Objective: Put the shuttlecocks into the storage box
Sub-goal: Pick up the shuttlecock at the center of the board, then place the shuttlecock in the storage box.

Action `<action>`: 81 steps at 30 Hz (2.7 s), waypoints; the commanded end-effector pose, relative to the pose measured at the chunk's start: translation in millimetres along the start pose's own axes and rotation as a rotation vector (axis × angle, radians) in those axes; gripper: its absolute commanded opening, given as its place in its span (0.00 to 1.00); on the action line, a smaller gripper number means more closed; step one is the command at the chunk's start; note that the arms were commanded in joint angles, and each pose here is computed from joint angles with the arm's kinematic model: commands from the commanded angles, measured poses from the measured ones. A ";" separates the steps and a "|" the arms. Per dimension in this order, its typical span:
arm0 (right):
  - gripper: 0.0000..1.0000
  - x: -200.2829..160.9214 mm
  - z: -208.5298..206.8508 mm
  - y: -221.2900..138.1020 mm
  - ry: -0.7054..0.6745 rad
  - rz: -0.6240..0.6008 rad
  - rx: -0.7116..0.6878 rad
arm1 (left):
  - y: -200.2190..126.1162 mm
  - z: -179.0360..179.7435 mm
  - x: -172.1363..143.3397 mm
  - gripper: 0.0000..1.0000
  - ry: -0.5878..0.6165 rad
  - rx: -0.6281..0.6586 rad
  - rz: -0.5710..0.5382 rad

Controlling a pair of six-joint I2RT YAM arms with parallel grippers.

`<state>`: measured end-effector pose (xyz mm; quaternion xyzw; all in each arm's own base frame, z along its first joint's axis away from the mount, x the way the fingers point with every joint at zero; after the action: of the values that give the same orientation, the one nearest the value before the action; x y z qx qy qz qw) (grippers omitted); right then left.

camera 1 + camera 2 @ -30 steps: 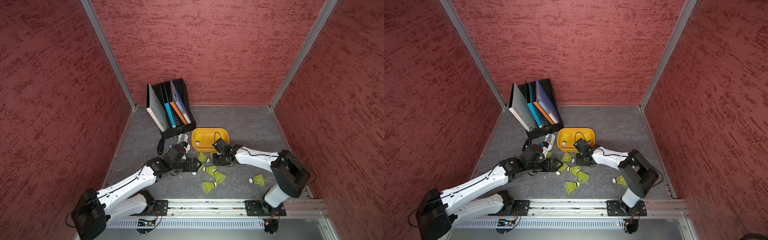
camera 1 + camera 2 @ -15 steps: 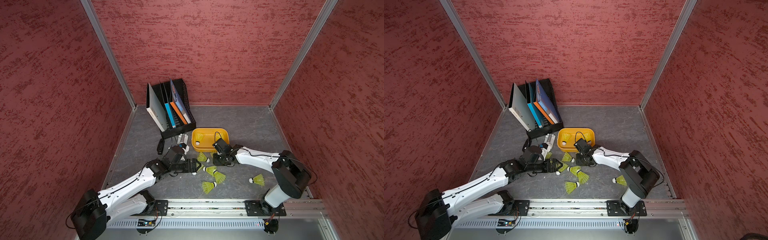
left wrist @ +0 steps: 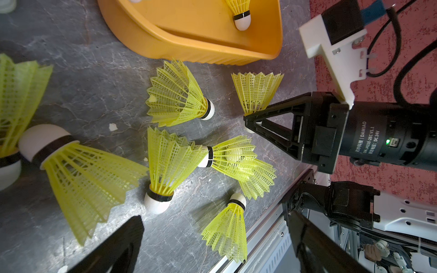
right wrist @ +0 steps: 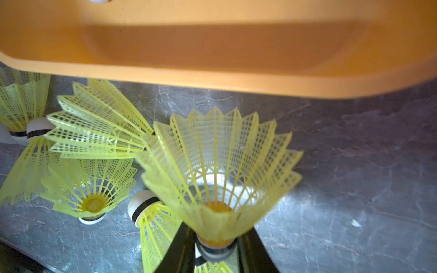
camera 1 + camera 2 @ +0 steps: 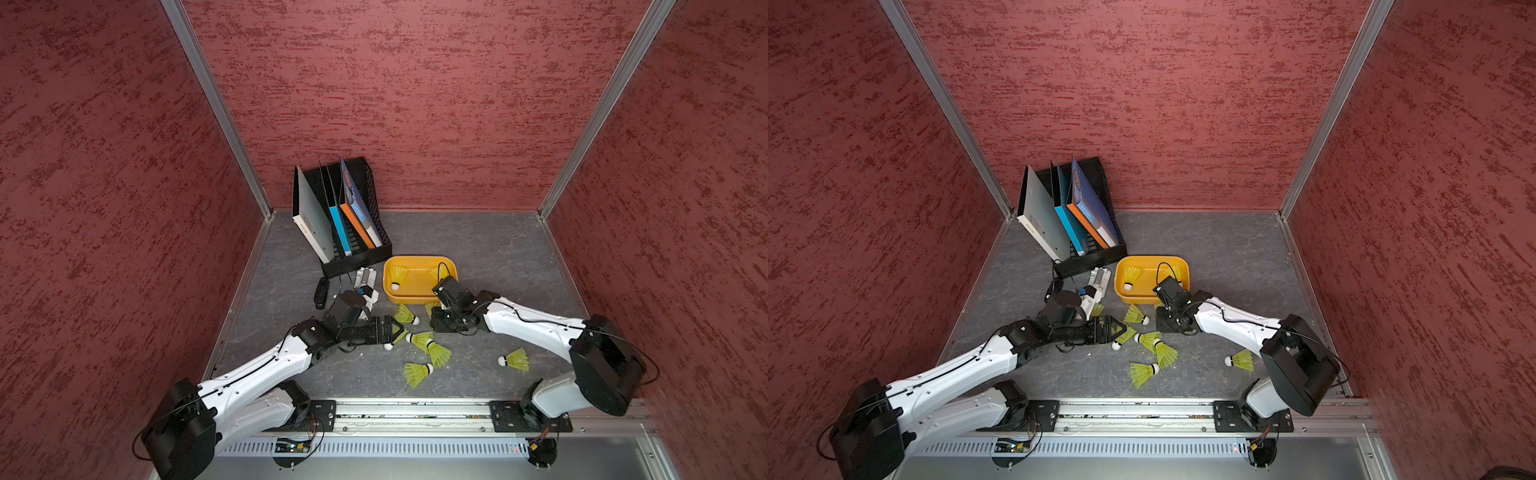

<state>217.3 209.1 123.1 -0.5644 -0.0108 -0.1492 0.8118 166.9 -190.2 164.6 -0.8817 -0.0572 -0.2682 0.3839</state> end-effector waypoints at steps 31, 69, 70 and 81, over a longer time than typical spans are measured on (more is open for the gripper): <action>0.18 75.7 64.5 -62.5 -0.148 -0.054 0.055 | 2.9 8.6 114.9 1.00 -0.057 -0.086 -0.127; 0.18 145.1 33.6 41.1 -0.130 0.027 -0.201 | 38.0 36.4 135.2 1.00 -0.097 -0.062 -0.066; 0.18 146.3 31.8 41.4 -0.126 0.023 -0.211 | 38.5 36.6 135.4 1.00 -0.096 -0.062 -0.065; 0.18 147.7 25.2 40.7 -0.087 0.007 -0.264 | 38.2 35.3 134.4 1.00 -0.090 -0.063 -0.057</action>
<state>368.3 215.9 121.0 -0.6593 -0.0307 -0.1061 0.7437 305.9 -201.9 180.9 -0.9039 -0.0958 -0.2191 0.3546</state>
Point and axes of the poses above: each gripper's point midway between its finger pads, its own y axis out along the fingers, its own z axis along the line the jaws close on, x = y × z, the point moved 7 cm from there along -y, back along the fingers, and after that the axes turned 15 degrees about y, right-handed, at the moved point
